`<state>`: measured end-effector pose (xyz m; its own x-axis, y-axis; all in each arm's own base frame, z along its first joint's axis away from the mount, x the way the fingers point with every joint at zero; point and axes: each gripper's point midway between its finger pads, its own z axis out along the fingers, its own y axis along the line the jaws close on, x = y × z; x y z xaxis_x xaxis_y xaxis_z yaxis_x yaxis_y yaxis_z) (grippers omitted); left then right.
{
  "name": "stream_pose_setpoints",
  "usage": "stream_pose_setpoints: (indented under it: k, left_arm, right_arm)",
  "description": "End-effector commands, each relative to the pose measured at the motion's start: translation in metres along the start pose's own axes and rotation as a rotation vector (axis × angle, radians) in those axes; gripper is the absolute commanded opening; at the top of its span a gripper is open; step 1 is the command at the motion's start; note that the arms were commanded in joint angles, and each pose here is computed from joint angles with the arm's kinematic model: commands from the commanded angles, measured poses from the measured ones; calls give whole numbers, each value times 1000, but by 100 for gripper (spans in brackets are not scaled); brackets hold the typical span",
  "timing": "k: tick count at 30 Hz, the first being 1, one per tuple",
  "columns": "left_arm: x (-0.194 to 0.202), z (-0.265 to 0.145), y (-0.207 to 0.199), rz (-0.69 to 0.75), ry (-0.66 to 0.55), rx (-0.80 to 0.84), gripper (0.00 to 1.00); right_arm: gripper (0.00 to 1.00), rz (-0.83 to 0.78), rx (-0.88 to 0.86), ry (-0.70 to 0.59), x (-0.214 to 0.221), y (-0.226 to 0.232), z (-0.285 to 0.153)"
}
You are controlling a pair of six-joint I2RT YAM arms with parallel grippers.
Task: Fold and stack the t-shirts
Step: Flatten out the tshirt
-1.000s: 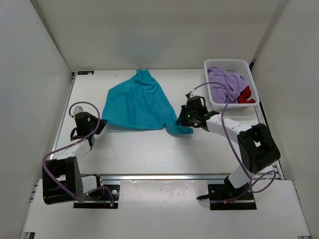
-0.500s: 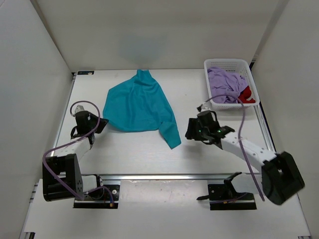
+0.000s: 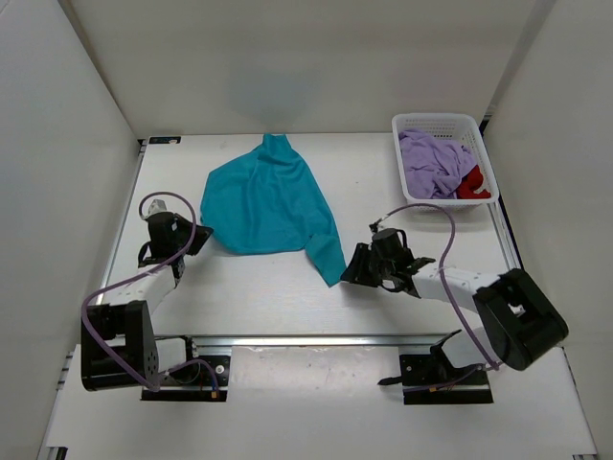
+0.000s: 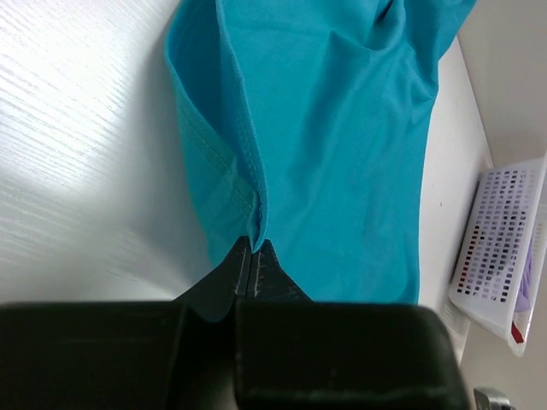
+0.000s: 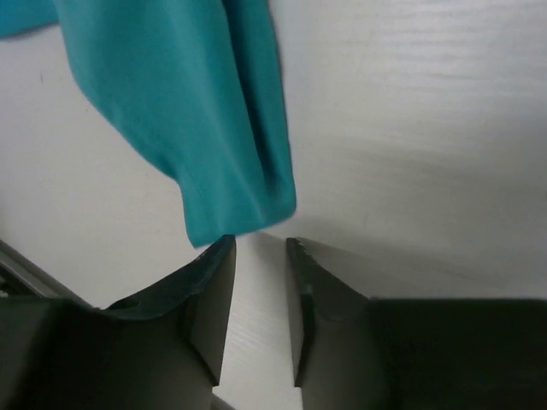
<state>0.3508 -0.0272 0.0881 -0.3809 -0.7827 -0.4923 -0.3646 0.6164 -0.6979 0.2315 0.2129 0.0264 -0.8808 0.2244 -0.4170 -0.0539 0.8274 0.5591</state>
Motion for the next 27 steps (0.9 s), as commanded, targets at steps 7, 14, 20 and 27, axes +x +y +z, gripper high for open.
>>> stream_pose_setpoints:
  k: [7, 14, 20, 27]
  left_arm:
    - [9, -10, 2, 34, 8, 18, 0]
    - [49, -15, 3, 71, 86, 24, 0]
    - [74, -19, 2, 101, 141, 39, 0]
    - [74, -23, -6, 114, 121, 69, 0]
  right_arm:
    - [0, 40, 118, -72, -61, -30, 28]
    - [4, -2, 299, -172, -144, -76, -4]
    - [41, 10, 326, -175, -145, -80, -13]
    - [39, 96, 252, -200, -96, -69, -31]
